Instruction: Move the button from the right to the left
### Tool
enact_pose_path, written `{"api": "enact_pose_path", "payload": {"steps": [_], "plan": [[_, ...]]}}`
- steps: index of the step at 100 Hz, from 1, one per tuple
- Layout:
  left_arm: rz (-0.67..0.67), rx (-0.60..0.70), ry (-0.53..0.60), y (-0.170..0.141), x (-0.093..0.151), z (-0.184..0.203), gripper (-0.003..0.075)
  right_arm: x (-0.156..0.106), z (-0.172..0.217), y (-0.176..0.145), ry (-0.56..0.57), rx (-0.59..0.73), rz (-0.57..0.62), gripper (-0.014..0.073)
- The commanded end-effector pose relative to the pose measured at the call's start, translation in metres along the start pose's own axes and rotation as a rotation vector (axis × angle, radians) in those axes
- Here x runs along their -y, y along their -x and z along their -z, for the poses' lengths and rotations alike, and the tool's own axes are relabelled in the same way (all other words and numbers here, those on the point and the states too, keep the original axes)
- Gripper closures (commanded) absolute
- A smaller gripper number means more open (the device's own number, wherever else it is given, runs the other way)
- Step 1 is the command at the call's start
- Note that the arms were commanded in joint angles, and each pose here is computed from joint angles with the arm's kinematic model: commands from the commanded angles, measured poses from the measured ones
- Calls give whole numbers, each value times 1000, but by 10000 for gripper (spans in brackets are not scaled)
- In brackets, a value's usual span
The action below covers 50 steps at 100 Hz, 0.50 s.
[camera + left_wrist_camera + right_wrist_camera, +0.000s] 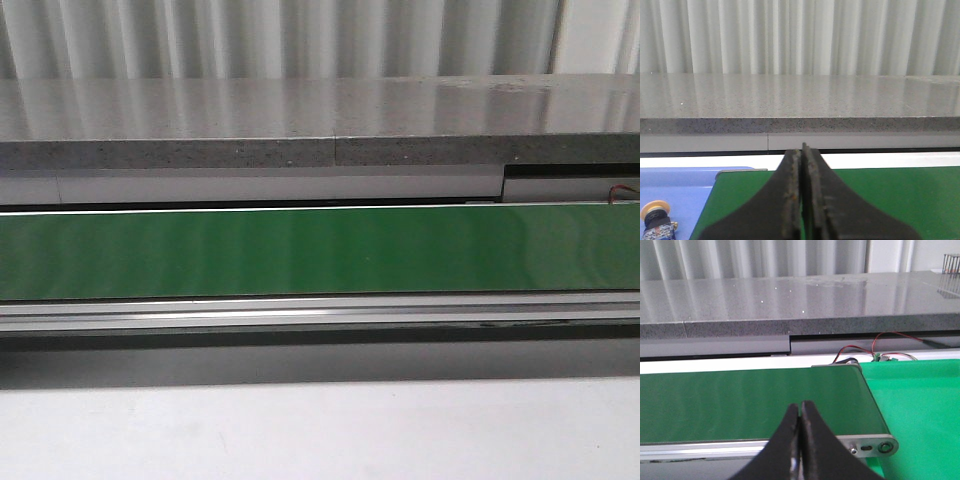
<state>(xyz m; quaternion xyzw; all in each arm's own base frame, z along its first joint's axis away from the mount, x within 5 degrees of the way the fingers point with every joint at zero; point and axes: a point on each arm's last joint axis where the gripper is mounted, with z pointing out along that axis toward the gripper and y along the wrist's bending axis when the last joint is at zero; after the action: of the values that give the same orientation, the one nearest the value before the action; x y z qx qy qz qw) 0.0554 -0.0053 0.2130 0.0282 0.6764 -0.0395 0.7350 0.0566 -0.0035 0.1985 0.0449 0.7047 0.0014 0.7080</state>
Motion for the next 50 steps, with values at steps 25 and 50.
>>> {"api": "enact_pose_path", "payload": {"steps": [25, 50], "plan": [[7, 87, -6, 1, 1, 2, 740, -1, 2, 14, 8, 115, 4, 662], [7, 87, -6, 1, 1, 2, 740, -1, 2, 14, 8, 115, 4, 662]]}}
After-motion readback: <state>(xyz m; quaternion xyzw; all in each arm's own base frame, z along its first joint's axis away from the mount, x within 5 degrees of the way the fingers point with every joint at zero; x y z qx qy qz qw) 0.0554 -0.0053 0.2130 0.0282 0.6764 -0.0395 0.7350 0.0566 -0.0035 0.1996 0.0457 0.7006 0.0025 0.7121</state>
